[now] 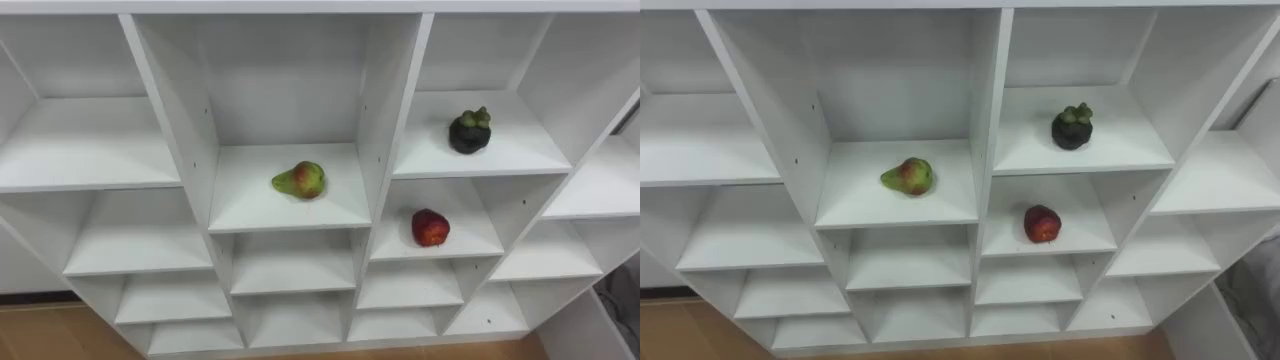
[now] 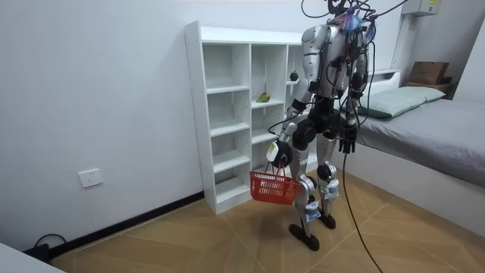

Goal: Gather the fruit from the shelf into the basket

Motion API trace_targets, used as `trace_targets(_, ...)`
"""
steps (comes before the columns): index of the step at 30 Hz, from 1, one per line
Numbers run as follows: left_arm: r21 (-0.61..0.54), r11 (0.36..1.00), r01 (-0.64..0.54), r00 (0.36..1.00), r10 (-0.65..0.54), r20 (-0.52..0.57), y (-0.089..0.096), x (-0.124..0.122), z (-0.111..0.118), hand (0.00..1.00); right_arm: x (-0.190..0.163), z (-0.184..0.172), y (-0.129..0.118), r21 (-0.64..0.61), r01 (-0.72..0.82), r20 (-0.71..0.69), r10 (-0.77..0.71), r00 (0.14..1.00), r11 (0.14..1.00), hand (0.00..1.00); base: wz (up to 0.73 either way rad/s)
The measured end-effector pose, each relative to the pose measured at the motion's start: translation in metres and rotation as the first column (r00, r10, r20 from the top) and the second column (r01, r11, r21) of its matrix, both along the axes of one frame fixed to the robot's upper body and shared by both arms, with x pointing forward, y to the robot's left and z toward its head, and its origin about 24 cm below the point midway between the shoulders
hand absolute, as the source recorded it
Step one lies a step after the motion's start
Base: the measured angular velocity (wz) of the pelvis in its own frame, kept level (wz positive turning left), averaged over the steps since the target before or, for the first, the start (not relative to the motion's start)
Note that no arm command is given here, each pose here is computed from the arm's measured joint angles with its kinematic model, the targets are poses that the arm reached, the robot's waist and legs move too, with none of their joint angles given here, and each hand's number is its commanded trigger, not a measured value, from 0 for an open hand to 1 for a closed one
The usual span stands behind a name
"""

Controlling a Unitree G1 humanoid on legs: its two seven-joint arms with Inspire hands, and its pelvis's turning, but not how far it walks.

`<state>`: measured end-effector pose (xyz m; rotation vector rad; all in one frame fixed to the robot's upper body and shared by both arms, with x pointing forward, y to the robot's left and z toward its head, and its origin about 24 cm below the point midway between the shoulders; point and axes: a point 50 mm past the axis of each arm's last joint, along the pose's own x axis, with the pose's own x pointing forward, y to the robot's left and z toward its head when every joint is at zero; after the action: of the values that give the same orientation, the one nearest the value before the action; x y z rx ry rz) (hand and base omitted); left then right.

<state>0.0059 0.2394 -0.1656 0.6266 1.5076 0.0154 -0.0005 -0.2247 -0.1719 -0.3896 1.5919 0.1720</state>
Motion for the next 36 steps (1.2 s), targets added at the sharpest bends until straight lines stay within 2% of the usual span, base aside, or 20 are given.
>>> trace_targets(25, -0.035, 0.999, 0.002, 1.0, -0.002, 0.0, -0.002, 0.003, 0.0, 1.0, 0.01, 0.0, 0.001, -0.009, -0.036, 0.027, 0.036, 0.999, 0.999, 0.0, 0.0)
trace_targets(36, -0.012, 1.0, 0.021, 0.998, -0.02, 0.063, -0.001, 0.014, 0.001, 1.0, 0.01, 0.002, -0.002, -0.104, -0.002, 0.113, 0.014, 0.994, 0.995, 0.0, 0.0)
